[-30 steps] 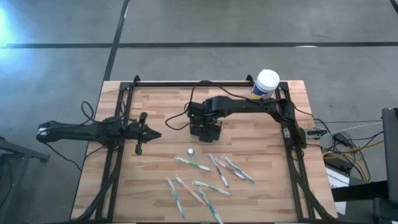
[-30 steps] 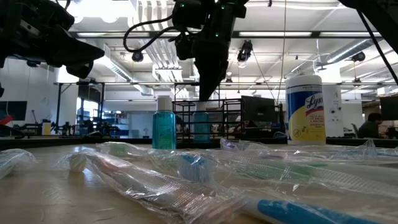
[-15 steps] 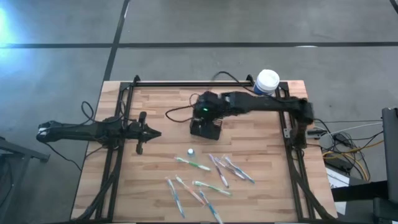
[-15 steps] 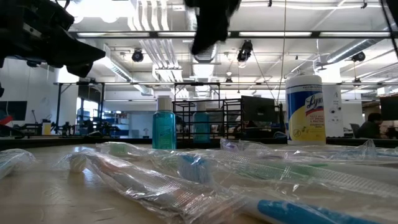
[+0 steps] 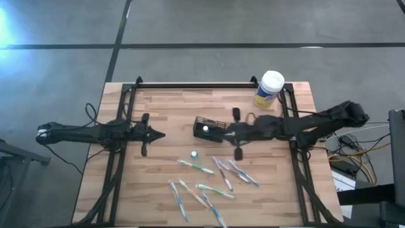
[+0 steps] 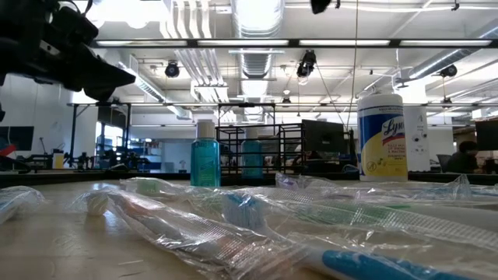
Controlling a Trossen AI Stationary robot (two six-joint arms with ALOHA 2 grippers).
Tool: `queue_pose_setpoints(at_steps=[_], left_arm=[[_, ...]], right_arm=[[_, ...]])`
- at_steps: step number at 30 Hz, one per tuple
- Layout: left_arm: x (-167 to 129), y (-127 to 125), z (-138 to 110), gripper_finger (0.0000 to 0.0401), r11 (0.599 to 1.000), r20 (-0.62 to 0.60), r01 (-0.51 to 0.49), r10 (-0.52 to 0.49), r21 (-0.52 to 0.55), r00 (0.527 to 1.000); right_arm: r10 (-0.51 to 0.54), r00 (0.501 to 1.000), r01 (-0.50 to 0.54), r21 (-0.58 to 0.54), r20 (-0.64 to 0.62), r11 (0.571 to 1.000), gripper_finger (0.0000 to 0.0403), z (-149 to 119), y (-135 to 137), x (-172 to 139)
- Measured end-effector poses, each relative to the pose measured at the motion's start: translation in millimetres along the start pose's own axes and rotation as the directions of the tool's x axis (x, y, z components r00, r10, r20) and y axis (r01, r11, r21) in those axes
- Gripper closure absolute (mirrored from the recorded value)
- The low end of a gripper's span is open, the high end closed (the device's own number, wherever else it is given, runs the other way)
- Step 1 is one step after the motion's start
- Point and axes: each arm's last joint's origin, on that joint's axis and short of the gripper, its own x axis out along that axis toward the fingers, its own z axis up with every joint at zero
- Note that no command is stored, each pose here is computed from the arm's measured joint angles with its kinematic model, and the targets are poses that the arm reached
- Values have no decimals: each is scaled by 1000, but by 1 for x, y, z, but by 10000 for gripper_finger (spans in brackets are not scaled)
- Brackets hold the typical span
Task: Pick & Place toothbrushing station
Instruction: Adjust the black organizer
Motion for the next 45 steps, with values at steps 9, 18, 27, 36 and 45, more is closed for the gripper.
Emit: queue_pose_setpoints(at_steps=[9, 18, 27, 36, 45], left_arm=[[0, 0, 2, 382, 1000, 21, -1, 1, -3, 1000], [0, 0, 2, 385, 1000, 21, -3, 3, -6, 1000], [0, 0, 2, 385, 1000, 20, -2, 2, -10, 1000], [0, 0, 2, 385, 1000, 19, 2, -1, -30, 1000], [0, 0, 2, 384, 1000, 20, 2, -1, -31, 1000]], right_arm=[[58, 976, -78, 87, 208, 993, 313, -29, 0, -37], [61, 982, -80, 102, 180, 992, 208, -11, -3, -46], [9, 998, -13, 55, 69, 998, 202, 36, -17, -87], [-6, 977, -13, 87, 213, 996, 205, -9, -19, -118], [-20, 947, -22, 127, 320, 992, 229, -48, -22, -151]])
